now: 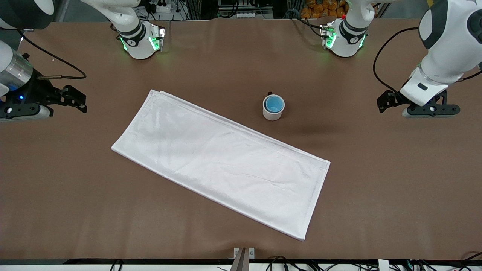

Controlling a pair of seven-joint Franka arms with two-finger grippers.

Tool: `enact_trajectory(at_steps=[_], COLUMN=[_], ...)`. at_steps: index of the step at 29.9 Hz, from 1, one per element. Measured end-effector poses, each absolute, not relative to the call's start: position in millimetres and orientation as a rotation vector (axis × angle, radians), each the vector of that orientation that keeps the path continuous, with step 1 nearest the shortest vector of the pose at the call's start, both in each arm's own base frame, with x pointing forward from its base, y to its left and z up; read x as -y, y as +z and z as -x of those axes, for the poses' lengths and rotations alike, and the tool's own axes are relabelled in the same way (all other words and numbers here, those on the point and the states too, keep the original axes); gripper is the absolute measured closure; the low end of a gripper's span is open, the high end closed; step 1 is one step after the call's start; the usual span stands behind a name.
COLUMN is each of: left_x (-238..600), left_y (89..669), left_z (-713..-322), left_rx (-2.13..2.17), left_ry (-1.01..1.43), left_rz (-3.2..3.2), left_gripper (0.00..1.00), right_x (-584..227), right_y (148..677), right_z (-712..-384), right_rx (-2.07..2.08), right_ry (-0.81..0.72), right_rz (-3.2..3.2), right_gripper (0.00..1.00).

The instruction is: Place blue cup into white mug on table

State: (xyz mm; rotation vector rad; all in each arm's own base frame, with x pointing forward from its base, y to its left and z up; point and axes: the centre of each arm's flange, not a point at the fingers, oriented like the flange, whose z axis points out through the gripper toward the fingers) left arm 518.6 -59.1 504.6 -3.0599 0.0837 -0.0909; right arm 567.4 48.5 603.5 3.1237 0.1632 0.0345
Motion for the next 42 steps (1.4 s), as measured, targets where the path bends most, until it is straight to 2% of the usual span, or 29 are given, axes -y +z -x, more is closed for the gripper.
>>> enact_trajectory(at_steps=[8, 19, 42], left_x=[62.8, 57.0, 52.6], left_y=[551.6, 620.1, 625.7], left_z=[-529.0, -542.2, -547.0], left_rx=[-0.096, -0.323, -0.241], left_ry=[-0.223, -0.158, -0.101], left_rz=[3.06, 3.041, 3.16], left_gripper=[0.0, 0.0, 0.0], right_x=[-48.8, -49.5, -52.3], right_y=[604.3, 604.4, 604.4], right_z=[-567.2, -567.2, -566.9], right_rx=[-0.164, -0.166, -0.174], right_ry=[0.039, 0.039, 0.039], right_rz=[-3.123, -3.123, -3.123], right_gripper=[0.0, 0.0, 0.0])
